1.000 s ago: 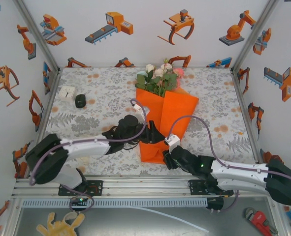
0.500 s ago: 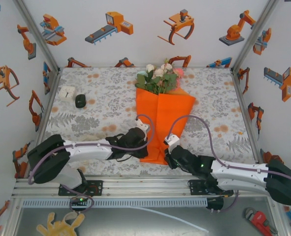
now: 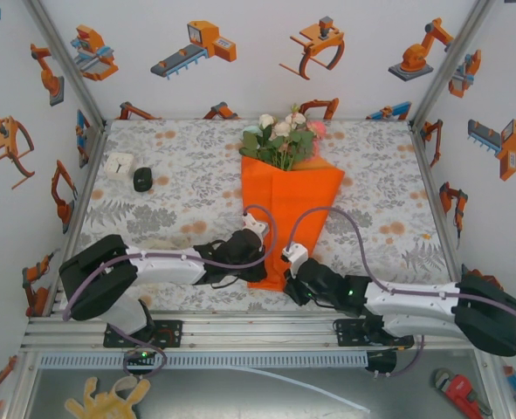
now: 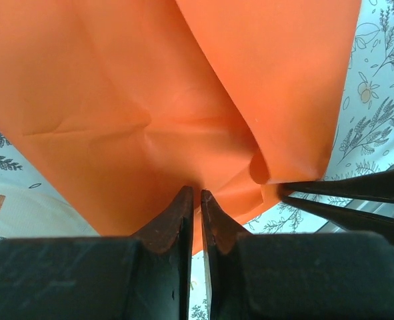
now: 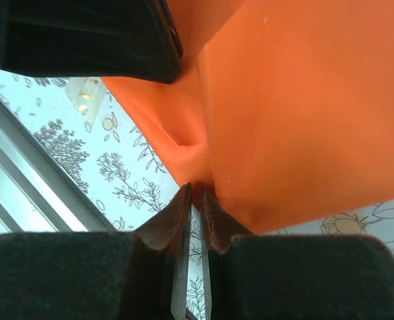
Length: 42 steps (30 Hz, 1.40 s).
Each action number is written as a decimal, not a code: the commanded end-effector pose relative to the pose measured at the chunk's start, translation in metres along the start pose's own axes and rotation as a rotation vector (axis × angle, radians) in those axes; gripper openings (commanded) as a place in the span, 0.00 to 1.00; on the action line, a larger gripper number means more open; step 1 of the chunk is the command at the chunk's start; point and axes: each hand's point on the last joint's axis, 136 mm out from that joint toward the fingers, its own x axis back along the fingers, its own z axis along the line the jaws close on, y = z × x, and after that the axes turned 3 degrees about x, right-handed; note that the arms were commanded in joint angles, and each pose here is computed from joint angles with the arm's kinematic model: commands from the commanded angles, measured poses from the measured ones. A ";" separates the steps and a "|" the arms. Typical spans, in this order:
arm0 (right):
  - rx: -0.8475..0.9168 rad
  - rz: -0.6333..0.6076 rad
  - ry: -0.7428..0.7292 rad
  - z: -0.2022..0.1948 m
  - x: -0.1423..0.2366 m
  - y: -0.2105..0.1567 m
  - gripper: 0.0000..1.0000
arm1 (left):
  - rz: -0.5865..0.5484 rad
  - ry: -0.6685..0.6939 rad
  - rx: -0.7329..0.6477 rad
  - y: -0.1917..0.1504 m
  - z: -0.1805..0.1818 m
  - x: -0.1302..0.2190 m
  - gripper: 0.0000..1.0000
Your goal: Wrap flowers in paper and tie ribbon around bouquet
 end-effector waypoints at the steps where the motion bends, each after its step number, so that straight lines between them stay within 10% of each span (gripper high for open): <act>1: -0.004 0.005 0.029 0.009 -0.007 0.005 0.16 | -0.007 -0.015 0.022 0.000 -0.001 0.002 0.17; 16: -0.029 -0.080 0.004 -0.001 0.006 0.011 0.15 | -0.247 -0.303 0.023 0.107 -0.074 0.059 0.35; 29: -0.073 -0.128 0.076 0.012 0.023 0.032 0.13 | -0.074 -0.135 0.159 0.055 -0.015 -0.020 0.28; 42: -0.844 -0.339 0.182 -0.146 0.041 0.149 0.08 | -0.054 -0.154 0.204 0.040 -0.009 -0.026 0.27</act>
